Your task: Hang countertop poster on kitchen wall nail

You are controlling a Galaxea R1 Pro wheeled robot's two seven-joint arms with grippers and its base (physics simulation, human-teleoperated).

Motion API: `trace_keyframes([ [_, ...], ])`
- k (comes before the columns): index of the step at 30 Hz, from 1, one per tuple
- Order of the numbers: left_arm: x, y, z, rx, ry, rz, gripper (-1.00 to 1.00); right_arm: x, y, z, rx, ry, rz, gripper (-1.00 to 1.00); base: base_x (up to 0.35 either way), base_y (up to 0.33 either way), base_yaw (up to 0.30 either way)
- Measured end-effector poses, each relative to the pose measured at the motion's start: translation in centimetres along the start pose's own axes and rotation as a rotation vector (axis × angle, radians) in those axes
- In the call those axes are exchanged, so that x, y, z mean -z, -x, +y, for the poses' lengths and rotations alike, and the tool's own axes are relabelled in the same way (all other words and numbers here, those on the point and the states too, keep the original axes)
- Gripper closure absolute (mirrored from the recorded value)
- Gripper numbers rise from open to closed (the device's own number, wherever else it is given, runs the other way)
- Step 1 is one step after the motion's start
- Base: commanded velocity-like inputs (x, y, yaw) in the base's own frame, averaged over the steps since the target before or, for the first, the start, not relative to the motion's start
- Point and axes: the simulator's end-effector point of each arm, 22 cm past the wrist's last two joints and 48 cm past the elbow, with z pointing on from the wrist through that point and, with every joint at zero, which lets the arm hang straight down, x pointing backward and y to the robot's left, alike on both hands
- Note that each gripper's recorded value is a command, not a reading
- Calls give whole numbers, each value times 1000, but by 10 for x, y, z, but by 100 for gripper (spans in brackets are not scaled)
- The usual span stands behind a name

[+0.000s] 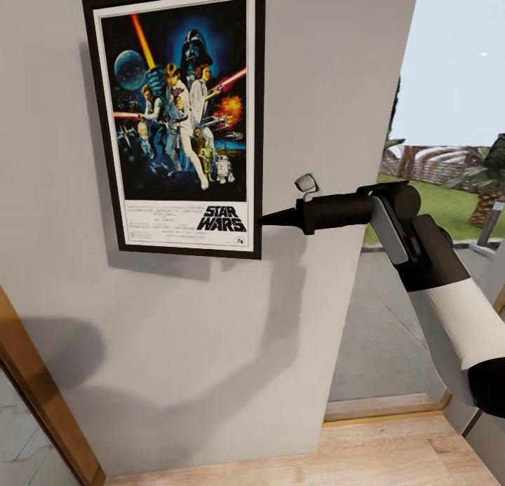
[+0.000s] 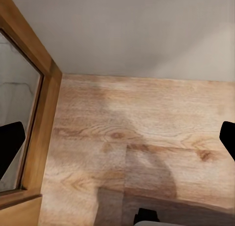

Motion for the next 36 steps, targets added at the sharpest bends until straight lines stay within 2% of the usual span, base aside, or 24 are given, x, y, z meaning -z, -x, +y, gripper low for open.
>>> trace_keyframes([
  [13,0,0,0,0,0,0,-100,0,0,0,0,-1,0,100,179,0,0],
  [36,0,0,0,1,0,0,-100,0,0,1,2,2,0,100,11,0,0],
])
